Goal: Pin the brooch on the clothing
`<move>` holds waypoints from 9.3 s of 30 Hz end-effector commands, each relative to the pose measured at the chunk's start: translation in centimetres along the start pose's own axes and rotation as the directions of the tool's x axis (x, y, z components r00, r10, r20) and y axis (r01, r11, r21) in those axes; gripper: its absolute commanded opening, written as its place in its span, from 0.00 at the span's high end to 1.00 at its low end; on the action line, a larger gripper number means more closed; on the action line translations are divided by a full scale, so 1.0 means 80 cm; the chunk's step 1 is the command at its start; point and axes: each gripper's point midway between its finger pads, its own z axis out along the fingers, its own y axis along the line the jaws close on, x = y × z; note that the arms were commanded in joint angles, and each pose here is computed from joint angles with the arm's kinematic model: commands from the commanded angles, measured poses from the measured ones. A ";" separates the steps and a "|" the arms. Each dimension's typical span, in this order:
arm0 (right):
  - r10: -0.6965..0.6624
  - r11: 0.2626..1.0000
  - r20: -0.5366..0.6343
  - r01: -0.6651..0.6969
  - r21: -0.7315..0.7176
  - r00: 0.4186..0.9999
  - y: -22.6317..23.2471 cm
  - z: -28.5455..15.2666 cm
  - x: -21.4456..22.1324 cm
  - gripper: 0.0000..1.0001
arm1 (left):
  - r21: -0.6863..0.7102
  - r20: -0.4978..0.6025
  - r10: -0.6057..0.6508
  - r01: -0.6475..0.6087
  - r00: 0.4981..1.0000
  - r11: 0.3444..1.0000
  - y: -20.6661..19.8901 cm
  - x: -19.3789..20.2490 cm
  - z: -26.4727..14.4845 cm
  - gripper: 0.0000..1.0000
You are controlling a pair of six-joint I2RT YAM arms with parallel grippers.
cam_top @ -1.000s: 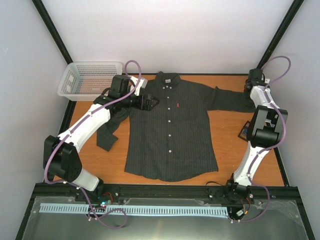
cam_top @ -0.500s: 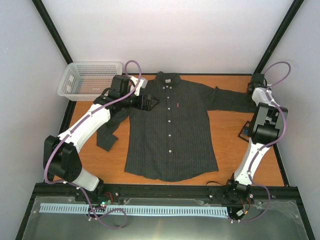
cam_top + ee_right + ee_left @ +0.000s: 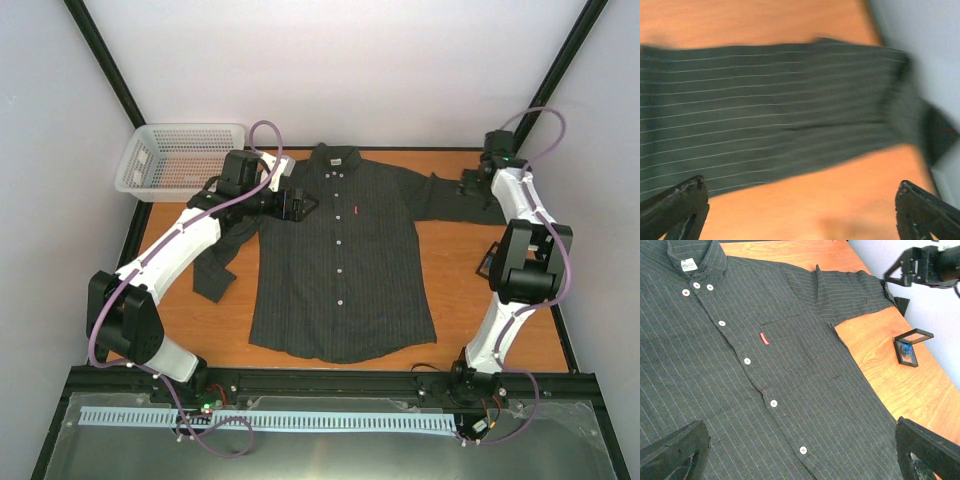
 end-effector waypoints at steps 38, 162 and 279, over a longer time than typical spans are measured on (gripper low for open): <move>0.057 0.943 -0.216 -0.123 -0.309 0.975 0.142 0.132 0.018 0.00 | -0.036 0.015 0.010 -0.010 1.000 0.999 0.018 -0.004 0.006 0.00; -0.284 0.442 0.071 0.196 -0.875 0.956 0.376 -0.193 0.169 0.00 | -0.229 0.482 -0.196 0.339 0.854 0.913 0.174 0.021 -0.154 0.00; -0.043 0.740 0.069 0.078 -0.669 0.997 0.346 -0.041 -0.089 0.00 | -0.228 0.148 -0.100 0.132 0.984 0.965 0.218 -0.176 0.100 0.00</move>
